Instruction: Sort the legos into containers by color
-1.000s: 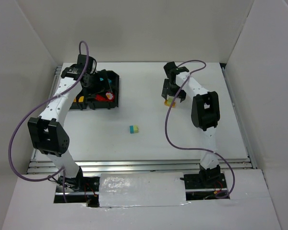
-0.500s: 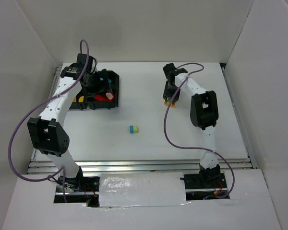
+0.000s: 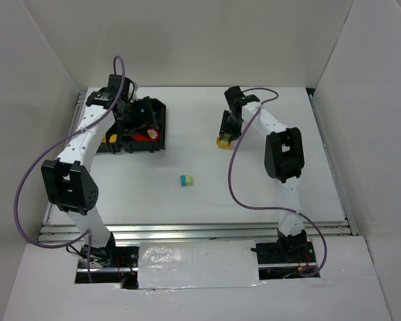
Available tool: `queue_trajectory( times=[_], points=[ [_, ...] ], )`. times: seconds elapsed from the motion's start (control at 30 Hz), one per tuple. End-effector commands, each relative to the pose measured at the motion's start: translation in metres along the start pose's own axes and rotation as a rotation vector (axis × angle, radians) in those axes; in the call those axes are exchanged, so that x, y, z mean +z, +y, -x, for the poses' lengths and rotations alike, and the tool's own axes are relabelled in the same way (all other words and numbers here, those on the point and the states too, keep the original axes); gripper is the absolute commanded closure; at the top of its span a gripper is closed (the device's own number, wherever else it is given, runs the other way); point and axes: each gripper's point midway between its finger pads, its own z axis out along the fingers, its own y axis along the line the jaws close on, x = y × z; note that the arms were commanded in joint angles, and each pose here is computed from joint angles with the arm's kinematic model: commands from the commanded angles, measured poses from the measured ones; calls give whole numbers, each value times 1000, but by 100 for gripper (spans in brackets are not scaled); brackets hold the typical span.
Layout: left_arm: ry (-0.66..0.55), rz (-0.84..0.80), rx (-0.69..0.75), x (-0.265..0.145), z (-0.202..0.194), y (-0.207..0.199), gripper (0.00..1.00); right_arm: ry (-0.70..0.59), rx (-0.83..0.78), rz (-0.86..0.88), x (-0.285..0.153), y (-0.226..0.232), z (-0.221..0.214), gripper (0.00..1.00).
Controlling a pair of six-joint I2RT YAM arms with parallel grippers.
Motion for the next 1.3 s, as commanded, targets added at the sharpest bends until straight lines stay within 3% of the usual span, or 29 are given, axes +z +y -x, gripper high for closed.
queue_trajectory(
  times=[0.0, 0.17, 0.27, 0.33, 0.53, 0.73, 1.0, 1.27],
  points=[
    [-9, -136, 3, -10, 12, -15, 1, -114, -76, 421, -90, 85, 22, 100],
    [-37, -451, -55, -29, 27, -35, 0, -82, -3, 724, -172, 136, 27, 100],
    [-100, -642, 24, -49, 46, -52, 0, -39, 94, 807, -199, 149, 27, 100],
    [-126, -769, 161, -70, 48, -71, 0, 8, 154, 915, -227, 161, 25, 100],
    [-312, -790, 459, -101, 45, -91, 0, 218, 218, 1091, -262, 177, 4, 100],
    [-297, -858, 607, -98, 22, -117, 0, 373, 199, 1273, -295, 186, -7, 100],
    [-313, -952, 749, -107, 23, -161, 0, 421, 186, 1395, -338, 182, -16, 100],
    [-322, -1042, 792, -122, 21, -183, 1, 448, 185, 1418, -345, 175, -32, 100]
  ],
)
